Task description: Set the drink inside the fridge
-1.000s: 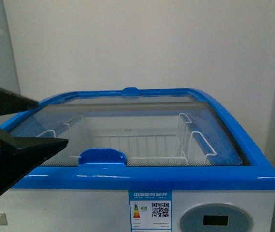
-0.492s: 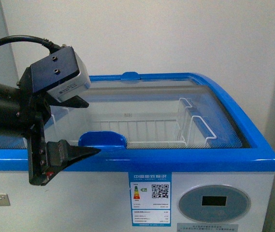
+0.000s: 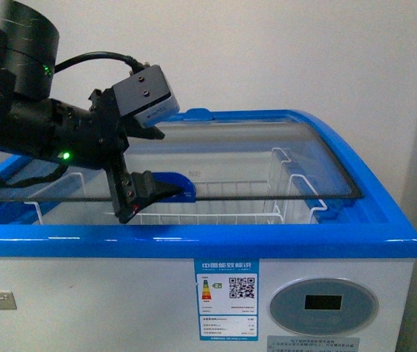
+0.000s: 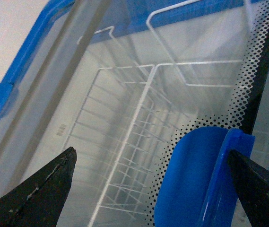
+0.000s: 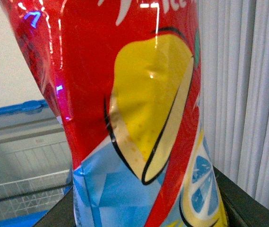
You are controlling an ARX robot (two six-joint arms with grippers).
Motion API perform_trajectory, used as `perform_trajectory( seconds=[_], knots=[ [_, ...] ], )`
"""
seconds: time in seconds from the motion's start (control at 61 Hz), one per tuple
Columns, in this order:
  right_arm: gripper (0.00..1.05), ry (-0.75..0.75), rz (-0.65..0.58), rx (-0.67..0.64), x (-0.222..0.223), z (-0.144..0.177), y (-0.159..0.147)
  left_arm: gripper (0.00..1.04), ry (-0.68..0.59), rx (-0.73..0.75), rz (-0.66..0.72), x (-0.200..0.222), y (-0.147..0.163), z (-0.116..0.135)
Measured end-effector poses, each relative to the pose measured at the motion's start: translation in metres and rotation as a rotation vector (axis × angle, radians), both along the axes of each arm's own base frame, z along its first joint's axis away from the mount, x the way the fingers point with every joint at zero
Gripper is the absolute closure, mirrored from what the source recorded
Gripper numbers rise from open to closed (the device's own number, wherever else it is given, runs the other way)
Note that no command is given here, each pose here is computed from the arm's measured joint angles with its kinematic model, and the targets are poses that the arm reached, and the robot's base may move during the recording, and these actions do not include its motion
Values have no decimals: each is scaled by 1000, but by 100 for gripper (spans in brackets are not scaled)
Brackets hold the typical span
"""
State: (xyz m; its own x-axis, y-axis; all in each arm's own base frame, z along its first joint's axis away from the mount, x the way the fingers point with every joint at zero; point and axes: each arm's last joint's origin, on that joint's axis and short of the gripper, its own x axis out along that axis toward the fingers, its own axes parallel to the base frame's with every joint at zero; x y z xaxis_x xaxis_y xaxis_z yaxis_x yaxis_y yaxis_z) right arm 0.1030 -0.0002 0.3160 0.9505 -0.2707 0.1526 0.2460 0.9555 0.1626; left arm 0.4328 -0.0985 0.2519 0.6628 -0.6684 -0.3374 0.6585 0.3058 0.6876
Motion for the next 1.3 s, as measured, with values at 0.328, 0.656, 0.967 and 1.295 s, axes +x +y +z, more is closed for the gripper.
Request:
perform_trajectory(
  seconds=[0.328, 0.656, 0.967, 1.295],
  knots=[
    [58, 0, 0, 0, 0, 0, 0, 8, -151, 50, 96, 80, -9, 25],
    [58, 0, 0, 0, 0, 0, 0, 8, -210, -23, 254, 102, 11, 27],
    [58, 0, 0, 0, 0, 0, 0, 8, 119, -442, 395, -34, 37, 38],
    [58, 542, 334, 8, 6, 25, -7, 58, -20, -890, 865, -230, 87, -13]
  ],
)
